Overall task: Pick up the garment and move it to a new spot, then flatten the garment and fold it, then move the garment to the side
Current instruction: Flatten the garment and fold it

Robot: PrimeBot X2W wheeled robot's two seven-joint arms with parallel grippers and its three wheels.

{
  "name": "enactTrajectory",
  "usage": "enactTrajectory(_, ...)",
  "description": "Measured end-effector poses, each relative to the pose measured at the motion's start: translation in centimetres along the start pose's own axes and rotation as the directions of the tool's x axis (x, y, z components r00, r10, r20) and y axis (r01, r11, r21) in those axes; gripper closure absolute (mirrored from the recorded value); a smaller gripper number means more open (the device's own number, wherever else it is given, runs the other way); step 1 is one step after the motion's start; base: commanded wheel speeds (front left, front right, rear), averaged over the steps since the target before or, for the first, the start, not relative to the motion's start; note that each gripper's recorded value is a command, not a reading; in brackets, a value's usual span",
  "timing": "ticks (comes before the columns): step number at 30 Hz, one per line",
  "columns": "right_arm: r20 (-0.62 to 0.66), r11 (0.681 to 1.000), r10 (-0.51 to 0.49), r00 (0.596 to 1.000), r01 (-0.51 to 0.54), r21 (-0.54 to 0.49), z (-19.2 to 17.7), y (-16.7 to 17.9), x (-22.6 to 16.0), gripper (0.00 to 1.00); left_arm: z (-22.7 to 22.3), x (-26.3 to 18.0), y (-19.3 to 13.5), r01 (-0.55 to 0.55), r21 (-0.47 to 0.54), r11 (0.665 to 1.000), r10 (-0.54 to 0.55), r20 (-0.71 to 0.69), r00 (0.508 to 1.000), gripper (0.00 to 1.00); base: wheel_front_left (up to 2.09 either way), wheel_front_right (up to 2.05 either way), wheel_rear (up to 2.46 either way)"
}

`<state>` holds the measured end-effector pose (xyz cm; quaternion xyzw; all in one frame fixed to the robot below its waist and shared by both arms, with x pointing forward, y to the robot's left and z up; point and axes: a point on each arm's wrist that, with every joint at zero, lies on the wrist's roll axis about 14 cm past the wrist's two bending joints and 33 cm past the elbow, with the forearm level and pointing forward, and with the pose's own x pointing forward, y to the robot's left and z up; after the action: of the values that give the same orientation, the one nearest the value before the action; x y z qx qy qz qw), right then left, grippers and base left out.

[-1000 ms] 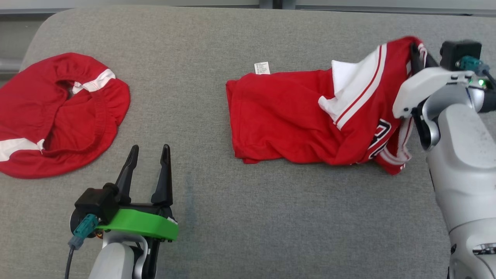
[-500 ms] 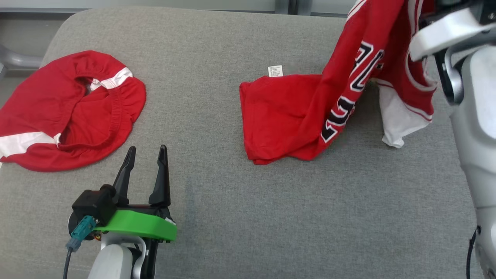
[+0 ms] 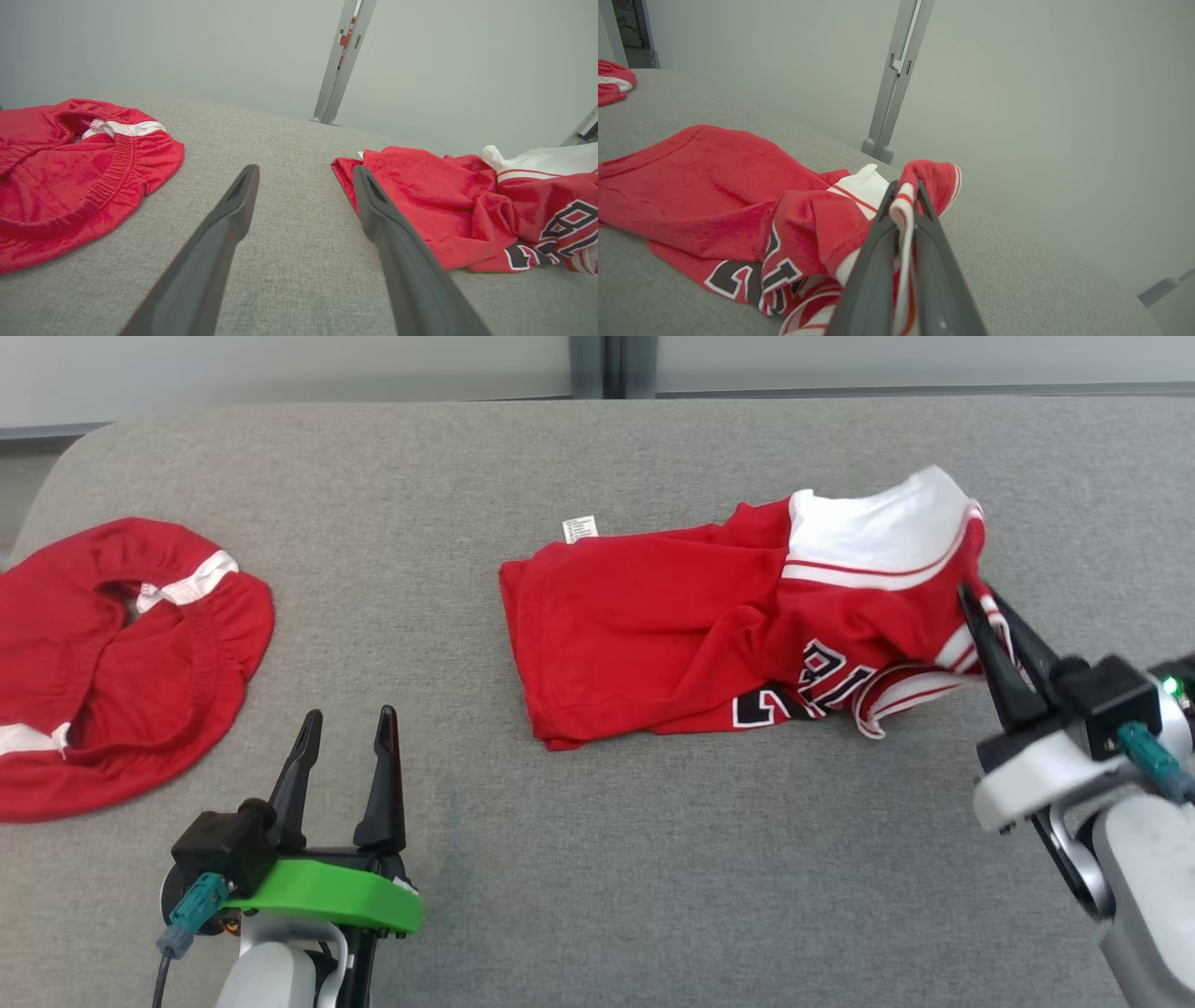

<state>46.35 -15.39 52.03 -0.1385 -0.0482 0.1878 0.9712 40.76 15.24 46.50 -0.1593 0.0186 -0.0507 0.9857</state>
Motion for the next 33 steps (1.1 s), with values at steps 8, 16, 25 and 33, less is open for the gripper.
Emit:
enactTrajectory(8,-0.308,0.989,-0.045,0.950,0.086,0.121,-7.2,0.9,-9.0,1.00,0.0,0.9,-1.5,0.045,-0.006,0.999,-0.045,0.002,0.999,0.00,0.00,0.00,0.00)
enactTrajectory(16,-0.432,0.920,-0.102,0.896,0.249,0.301,-8.3,-0.1,-11.9,0.00,0.0,1.1,-2.7,0.079,-0.008,0.997,-0.079,0.004,0.997,0.00,0.00,0.00,0.00)
enactTrajectory(25,-0.433,0.913,-0.198,0.880,0.326,0.245,-5.8,-6.0,-7.5,0.00,-0.4,1.1,-2.5,0.076,-0.009,0.997,-0.076,-0.008,0.997,0.00,0.00,0.00,0.00)
enactTrajectory(33,-0.535,0.914,-0.150,0.831,0.322,0.245,-8.8,-6.2,-2.0,0.00,-0.6,1.5,-1.4,0.051,0.000,0.999,-0.051,-0.013,0.999,0.00,0.00,0.00,0.00)
